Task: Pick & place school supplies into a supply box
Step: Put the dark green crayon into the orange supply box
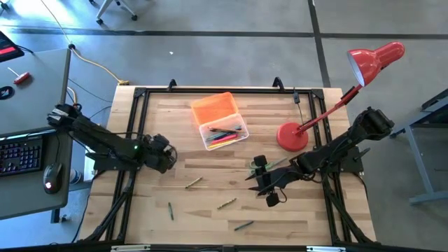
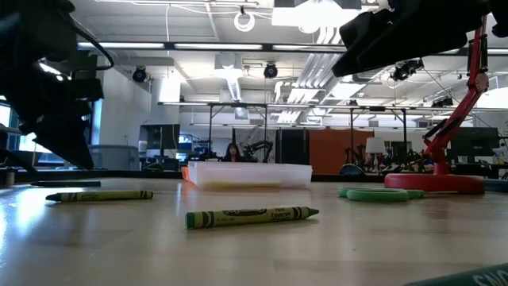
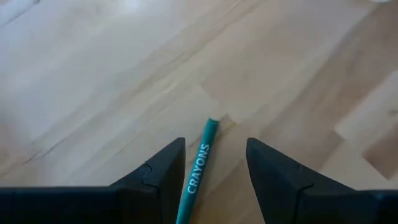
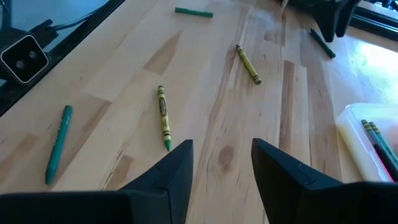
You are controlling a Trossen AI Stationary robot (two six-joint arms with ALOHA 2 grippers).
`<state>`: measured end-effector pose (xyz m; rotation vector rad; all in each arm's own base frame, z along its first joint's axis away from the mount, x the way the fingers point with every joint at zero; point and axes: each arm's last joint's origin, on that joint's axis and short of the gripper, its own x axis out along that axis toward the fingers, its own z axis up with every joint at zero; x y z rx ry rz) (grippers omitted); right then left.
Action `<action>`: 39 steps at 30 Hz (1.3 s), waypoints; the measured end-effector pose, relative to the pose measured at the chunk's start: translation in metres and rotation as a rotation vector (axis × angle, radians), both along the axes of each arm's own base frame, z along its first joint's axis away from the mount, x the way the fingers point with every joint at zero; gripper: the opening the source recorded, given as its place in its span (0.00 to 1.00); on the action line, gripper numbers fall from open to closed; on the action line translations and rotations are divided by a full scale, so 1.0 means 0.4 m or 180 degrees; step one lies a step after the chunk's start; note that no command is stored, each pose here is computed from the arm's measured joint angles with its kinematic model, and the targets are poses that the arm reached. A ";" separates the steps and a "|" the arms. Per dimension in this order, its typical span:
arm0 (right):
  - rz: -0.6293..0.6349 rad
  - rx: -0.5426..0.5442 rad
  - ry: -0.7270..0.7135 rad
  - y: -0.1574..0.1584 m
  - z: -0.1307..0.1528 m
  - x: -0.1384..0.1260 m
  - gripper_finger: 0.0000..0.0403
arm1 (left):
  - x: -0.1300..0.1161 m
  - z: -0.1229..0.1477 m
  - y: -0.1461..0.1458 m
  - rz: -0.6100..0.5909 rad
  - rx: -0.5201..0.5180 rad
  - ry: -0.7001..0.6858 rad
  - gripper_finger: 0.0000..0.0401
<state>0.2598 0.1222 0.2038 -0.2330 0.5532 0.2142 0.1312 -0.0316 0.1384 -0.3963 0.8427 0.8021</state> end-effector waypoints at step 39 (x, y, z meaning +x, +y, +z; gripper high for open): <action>0.0002 0.0010 0.0001 0.001 0.000 0.000 0.35 | -0.026 -0.098 0.046 0.0567 -0.0218 -0.0457 0.12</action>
